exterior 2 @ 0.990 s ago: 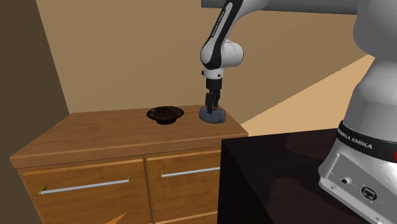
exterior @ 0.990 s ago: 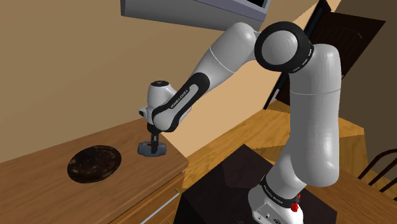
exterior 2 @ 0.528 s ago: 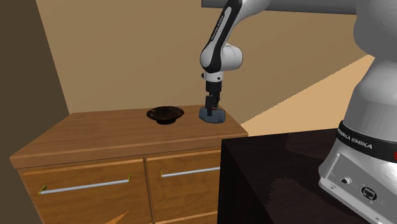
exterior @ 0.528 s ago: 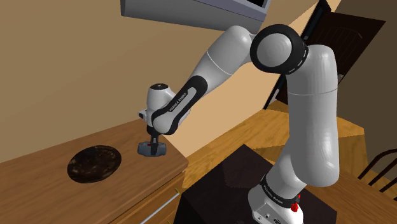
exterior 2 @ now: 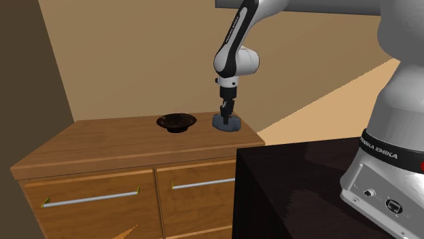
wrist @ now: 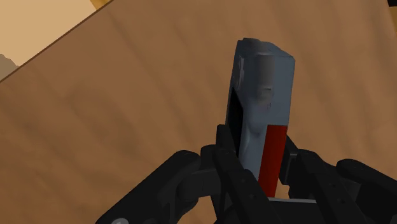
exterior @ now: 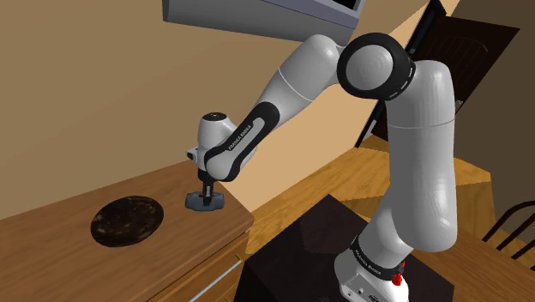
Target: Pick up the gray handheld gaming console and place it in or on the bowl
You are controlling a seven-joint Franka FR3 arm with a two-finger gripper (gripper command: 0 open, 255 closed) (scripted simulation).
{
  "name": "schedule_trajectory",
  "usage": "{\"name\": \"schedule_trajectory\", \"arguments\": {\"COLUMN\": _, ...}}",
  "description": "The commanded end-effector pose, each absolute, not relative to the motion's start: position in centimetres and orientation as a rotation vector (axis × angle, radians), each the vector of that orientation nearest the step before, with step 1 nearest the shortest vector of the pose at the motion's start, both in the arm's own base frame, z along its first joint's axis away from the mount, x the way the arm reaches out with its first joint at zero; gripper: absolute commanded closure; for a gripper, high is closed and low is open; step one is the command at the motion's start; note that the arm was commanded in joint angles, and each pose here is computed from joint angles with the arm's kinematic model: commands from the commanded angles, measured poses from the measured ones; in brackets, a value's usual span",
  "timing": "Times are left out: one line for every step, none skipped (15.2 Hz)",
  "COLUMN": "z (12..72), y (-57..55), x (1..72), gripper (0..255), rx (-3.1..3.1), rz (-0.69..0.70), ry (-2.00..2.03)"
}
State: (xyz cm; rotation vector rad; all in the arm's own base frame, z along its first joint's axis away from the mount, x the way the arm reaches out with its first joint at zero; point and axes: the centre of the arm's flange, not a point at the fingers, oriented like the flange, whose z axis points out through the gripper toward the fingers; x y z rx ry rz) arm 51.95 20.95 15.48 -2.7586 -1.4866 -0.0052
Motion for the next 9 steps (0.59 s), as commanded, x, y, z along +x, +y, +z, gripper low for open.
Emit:
{"name": "schedule_trajectory", "arguments": {"z": 15.4, "y": 21.0, "x": 51.9, "gripper": 255, "rx": -2.758, "rz": -0.004, "ry": -1.487}}
{"name": "schedule_trajectory", "arguments": {"z": 15.4, "y": 21.0, "x": 51.9, "gripper": 255, "rx": -2.758, "rz": -0.004, "ry": -1.487}}
{"name": "schedule_trajectory", "arguments": {"z": 15.4, "y": 21.0, "x": 51.9, "gripper": 255, "rx": -2.758, "rz": -0.004, "ry": -1.487}}
{"name": "schedule_trajectory", "arguments": {"z": 15.5, "y": 21.0, "x": 51.9, "gripper": 255, "rx": -2.758, "rz": -0.004, "ry": -1.487}}
{"name": "schedule_trajectory", "arguments": {"z": 16.0, "y": 21.0, "x": 51.9, "gripper": 255, "rx": -2.758, "rz": -0.004, "ry": -1.487}}
{"name": "schedule_trajectory", "arguments": {"z": 16.5, "y": 21.0, "x": 51.9, "gripper": 255, "rx": -2.758, "rz": -0.004, "ry": -1.487}}
{"name": "schedule_trajectory", "arguments": {"z": 17.0, "y": 21.0, "x": 51.9, "gripper": 255, "rx": -2.758, "rz": -0.004, "ry": -1.487}}
{"name": "schedule_trajectory", "arguments": {"z": 17.6, "y": 21.0, "x": 51.9, "gripper": 255, "rx": -2.758, "rz": -0.004, "ry": -1.487}}
{"name": "schedule_trajectory", "arguments": {"z": 18.1, "y": 21.0, "x": 51.9, "gripper": 255, "rx": -2.758, "rz": -0.004, "ry": -1.487}}
